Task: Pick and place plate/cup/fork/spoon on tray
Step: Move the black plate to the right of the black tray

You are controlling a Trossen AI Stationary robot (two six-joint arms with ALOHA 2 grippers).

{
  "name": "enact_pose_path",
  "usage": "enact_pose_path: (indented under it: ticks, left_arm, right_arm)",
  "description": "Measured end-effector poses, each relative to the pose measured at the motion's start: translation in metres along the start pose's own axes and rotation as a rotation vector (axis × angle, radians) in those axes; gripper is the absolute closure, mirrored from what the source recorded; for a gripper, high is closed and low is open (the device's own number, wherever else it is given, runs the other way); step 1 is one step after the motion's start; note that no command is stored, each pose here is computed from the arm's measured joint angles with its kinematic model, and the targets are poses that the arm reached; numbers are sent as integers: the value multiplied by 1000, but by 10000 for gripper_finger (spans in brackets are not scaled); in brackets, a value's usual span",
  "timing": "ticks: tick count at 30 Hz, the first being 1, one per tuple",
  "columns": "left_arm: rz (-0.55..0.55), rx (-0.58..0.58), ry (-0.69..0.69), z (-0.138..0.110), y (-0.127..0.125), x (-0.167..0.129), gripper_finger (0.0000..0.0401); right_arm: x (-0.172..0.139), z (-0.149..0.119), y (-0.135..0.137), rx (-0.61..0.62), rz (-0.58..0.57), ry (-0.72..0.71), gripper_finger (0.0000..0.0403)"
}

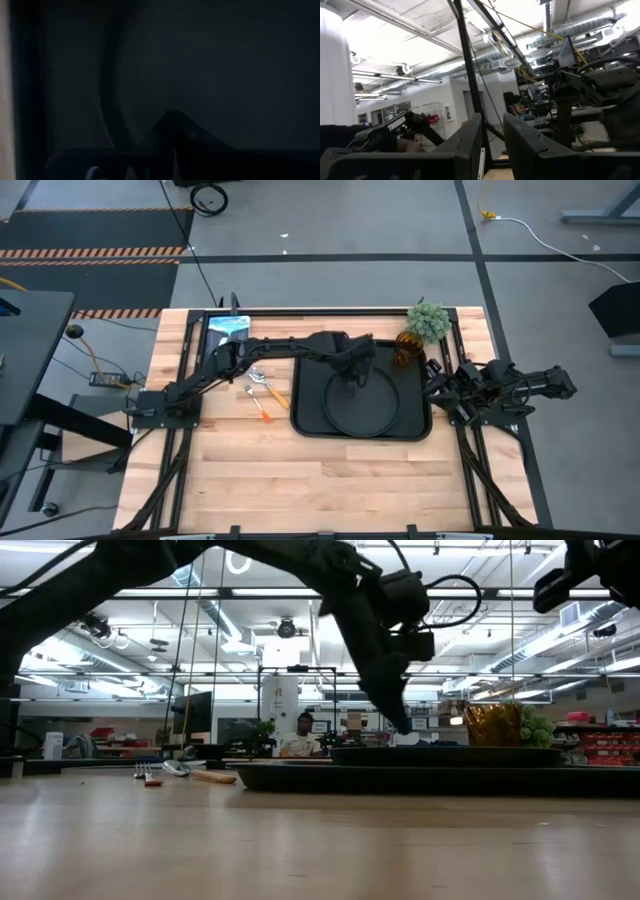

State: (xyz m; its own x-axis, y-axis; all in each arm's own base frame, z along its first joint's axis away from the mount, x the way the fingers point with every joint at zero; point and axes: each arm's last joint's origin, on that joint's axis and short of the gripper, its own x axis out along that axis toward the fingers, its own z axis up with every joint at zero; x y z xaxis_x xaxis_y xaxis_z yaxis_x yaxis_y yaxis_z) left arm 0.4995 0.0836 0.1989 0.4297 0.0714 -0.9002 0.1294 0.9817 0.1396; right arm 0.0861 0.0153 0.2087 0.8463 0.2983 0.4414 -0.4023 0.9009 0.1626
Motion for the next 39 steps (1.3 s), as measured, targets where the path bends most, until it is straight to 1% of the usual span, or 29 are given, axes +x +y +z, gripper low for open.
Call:
enact_pose_path:
  ticks: [3, 5, 9, 10, 17, 22, 27, 29, 34, 36, 39]
  left_arm:
    - [19, 18, 151, -9, -15, -8, 396]
    - [17, 9, 247, -16, -23, -15, 394]
    - [-16, -43, 417, -31, -28, -21, 391]
    - [-17, -48, 437, -33, -28, -21, 391]
    - [-23, -78, 452, -32, -35, -20, 389]
    - [-59, -101, 499, -36, -41, -9, 389]
    - [-71, -88, 515, -36, -47, -6, 389]
    - [-83, -84, 526, -37, -51, -2, 389]
    - [-155, -79, 529, -38, -59, 10, 388]
    - [-160, -57, 518, -36, -63, 13, 388]
    - [-148, -47, 455, -30, -66, 16, 388]
  right_arm:
    - [0, -1, 1, -12, 15, 4, 315]
    - [0, 0, 2, -23, 23, 3, 315]
    - [0, 0, 3, -42, 32, -6, 315]
    - [0, 0, 4, -43, 33, -6, 315]
    - [0, 1, 4, -44, 41, -15, 315]
    - [0, 1, 4, -46, 43, -19, 315]
    - [0, 3, 5, -56, 47, -36, 315]
    - [0, 4, 5, -58, 48, -41, 315]
    - [0, 4, 5, -68, 50, -48, 315]
    - [0, 4, 5, -69, 50, -49, 315]
    - [0, 4, 5, -69, 51, -49, 315]
